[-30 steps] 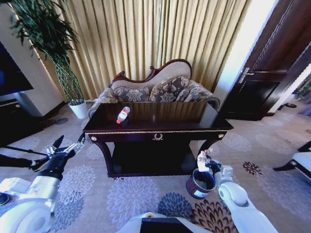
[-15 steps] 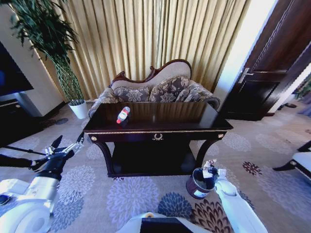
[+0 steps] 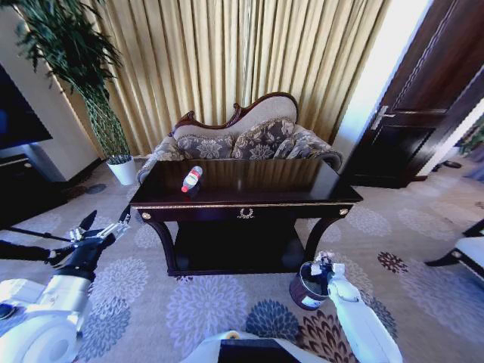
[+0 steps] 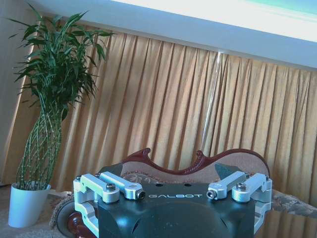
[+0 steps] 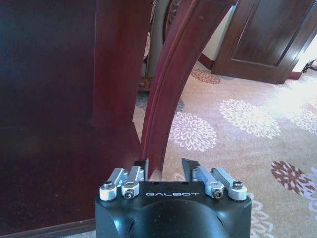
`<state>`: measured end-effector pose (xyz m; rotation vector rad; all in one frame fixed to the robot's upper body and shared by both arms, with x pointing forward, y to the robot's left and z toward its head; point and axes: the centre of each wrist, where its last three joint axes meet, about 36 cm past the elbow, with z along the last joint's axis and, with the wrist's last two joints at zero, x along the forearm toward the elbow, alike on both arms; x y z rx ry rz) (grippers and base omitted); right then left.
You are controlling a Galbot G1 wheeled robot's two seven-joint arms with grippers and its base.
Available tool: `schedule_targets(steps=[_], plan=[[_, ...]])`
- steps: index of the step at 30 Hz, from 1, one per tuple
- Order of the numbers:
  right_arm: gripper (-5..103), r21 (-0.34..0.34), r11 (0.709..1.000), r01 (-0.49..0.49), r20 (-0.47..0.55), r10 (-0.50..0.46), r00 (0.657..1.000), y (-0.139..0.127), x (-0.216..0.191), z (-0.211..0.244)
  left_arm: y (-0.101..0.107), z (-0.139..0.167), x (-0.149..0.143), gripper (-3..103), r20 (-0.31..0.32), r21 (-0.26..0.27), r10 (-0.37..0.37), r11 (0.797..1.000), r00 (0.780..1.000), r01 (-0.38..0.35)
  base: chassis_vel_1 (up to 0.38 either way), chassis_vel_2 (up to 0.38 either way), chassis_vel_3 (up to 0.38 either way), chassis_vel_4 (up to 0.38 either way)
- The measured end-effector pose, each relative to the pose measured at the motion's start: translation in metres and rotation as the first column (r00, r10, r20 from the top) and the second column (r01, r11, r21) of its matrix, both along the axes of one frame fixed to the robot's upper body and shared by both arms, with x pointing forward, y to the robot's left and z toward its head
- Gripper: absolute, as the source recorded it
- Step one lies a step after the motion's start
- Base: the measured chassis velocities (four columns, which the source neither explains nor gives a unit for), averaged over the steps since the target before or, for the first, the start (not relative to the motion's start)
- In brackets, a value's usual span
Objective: Move to the front of the table and place the trash on the table into the trash bin.
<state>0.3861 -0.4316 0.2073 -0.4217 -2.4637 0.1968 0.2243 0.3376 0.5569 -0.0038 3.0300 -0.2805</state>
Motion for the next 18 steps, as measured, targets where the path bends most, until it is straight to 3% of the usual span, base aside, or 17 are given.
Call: schedule_targets(steps=[11, 14, 15, 18], plan=[[79, -0.008, 1.0, -0.009, 0.007, 0.009, 1.0, 0.0018, -0.0005, 0.0029, 0.0001, -0.0002, -0.0003, 100, 0.005, -0.002, -0.003, 1.0, 1.0, 0.003, 0.0, 0.0, 0.0, 0.0], [84, -0.008, 1.0, -0.01, 0.009, 0.01, 1.0, 0.0022, -0.0005, 0.0034, 0.0001, -0.0002, -0.0003, 100, 0.005, -0.002, -0.003, 1.0, 1.0, 0.003, 0.0, 0.0, 0.0, 0.0], [95, -0.008, 1.0, -0.01, 0.01, 0.01, 1.0, 0.0022, -0.0007, 0.0036, 0.0001, -0.0002, -0.0003, 100, 0.005, -0.002, -0.003, 1.0, 1.0, 0.003, 0.0, 0.0, 0.0, 0.0], [98, -0.006, 1.0, -0.007, 0.011, 0.007, 1.0, 0.0018, -0.0011, 0.0037, 0.0, -0.0002, -0.0003, 100, 0.005, -0.002, -0.003, 1.0, 1.0, 0.003, 0.0, 0.0, 0.0, 0.0]])
